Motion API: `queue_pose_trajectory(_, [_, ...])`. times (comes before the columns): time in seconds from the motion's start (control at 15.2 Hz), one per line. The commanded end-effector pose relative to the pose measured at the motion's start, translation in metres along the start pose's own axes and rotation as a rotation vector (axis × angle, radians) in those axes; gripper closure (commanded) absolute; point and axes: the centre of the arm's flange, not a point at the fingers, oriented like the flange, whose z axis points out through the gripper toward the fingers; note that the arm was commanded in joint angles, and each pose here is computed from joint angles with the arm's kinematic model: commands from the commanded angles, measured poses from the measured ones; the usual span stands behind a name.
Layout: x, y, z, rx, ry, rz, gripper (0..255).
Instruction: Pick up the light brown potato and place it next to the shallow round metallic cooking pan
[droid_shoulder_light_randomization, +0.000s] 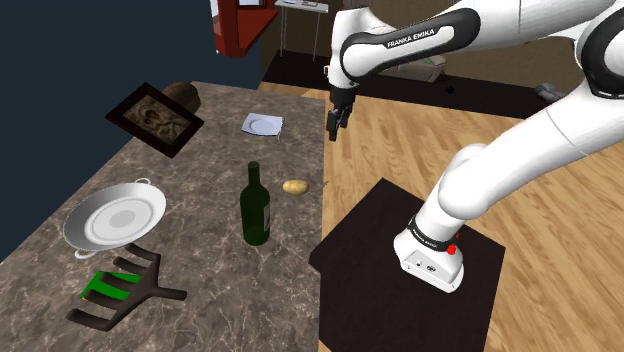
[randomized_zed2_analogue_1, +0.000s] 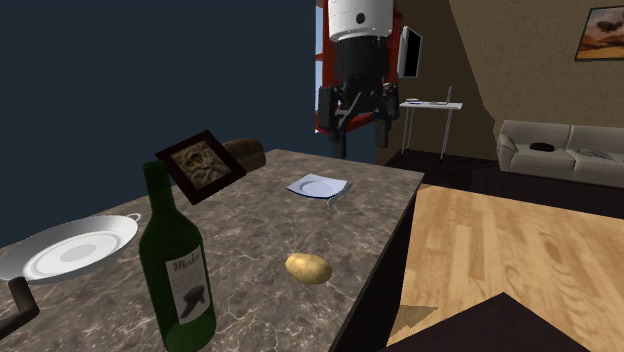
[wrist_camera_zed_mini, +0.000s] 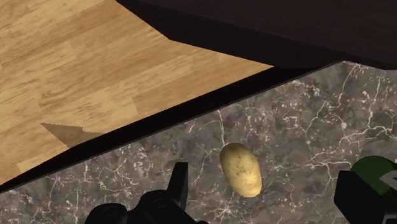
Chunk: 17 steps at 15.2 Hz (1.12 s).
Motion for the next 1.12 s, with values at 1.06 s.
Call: queue_pose_trajectory(1.06, [0.129, -0.018, 0.200, 0.034, -0.010, -0.202, 0])
